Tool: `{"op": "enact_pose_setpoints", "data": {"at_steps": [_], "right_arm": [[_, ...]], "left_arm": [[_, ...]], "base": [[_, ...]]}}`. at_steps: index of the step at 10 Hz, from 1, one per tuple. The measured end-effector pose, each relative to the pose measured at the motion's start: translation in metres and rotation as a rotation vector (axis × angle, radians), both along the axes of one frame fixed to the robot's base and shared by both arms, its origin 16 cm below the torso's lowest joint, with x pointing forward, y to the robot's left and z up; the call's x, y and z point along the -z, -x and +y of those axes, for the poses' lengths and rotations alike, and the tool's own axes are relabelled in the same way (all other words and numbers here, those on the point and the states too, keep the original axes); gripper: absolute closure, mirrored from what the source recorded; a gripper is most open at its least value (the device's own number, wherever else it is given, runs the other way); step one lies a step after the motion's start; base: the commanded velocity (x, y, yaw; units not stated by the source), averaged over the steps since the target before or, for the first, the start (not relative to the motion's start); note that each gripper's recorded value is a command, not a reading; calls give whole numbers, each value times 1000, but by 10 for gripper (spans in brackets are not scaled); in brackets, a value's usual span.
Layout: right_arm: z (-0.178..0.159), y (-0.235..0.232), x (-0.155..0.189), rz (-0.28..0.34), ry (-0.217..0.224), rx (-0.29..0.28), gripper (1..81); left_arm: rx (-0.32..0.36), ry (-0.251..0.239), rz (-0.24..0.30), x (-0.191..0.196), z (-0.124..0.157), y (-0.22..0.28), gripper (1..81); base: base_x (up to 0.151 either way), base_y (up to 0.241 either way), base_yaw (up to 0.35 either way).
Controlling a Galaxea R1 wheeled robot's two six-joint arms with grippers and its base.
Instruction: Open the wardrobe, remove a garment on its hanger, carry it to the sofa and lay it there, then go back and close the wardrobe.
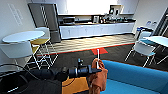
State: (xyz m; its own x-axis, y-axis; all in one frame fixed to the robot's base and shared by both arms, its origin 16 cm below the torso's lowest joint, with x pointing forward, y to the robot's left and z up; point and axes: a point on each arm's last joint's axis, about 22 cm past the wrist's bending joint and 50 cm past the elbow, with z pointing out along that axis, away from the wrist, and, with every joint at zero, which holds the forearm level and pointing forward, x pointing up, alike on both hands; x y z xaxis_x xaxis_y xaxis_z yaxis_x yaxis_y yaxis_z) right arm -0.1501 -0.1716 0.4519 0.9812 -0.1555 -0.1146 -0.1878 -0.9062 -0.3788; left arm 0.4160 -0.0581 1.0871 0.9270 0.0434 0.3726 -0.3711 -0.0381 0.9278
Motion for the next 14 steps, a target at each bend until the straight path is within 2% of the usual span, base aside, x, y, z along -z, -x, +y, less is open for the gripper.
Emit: {"op": "enact_pose_setpoints", "data": {"at_steps": [14], "right_arm": [[6,-3,1,-4,-5,1,10]], "left_arm": [[-5,-4,-7,2,6,2,811]], "base": [[0,0,-205]]}}
